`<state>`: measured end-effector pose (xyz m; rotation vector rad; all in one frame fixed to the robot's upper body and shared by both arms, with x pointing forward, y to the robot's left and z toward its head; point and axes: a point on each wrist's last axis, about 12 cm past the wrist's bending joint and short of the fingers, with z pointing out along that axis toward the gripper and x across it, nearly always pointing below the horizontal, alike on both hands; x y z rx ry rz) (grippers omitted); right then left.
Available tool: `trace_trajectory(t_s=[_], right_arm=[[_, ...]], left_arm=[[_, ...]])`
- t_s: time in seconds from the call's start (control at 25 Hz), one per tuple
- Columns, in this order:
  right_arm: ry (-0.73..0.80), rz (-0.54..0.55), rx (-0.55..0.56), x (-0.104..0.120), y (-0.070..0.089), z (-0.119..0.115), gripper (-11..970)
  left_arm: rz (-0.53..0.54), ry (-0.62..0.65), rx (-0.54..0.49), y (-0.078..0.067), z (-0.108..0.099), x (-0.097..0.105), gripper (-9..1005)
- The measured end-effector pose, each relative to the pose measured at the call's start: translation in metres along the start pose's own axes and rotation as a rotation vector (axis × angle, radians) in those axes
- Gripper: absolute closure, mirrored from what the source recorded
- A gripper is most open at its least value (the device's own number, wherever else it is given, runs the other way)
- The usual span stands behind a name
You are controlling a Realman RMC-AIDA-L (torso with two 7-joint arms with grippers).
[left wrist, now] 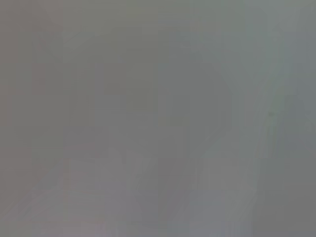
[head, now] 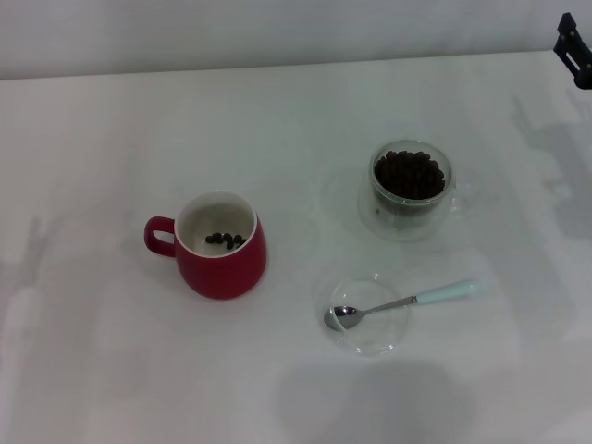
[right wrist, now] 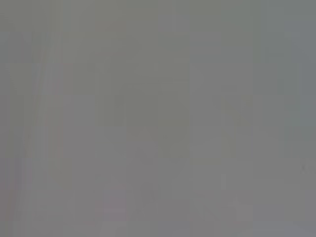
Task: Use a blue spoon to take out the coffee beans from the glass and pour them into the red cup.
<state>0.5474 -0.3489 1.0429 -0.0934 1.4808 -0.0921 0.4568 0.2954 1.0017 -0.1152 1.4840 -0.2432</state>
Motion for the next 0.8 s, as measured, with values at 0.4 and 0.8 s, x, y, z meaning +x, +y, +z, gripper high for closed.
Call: trace_trajectory(t_s=[0.4, 0.8], right_arm=[[0.042, 0.036, 0.06, 0.007, -0.002, -0.003, 83], [0.085, 0.048, 0.133, 0.012, -0.004, -0.003, 83]], left_arm=[[0.011, -0.021, -0.064, 0.013, -0.005, -0.004, 150], [0.012, -0.018, -0.057, 0.012, 0.0, -0.004, 149]])
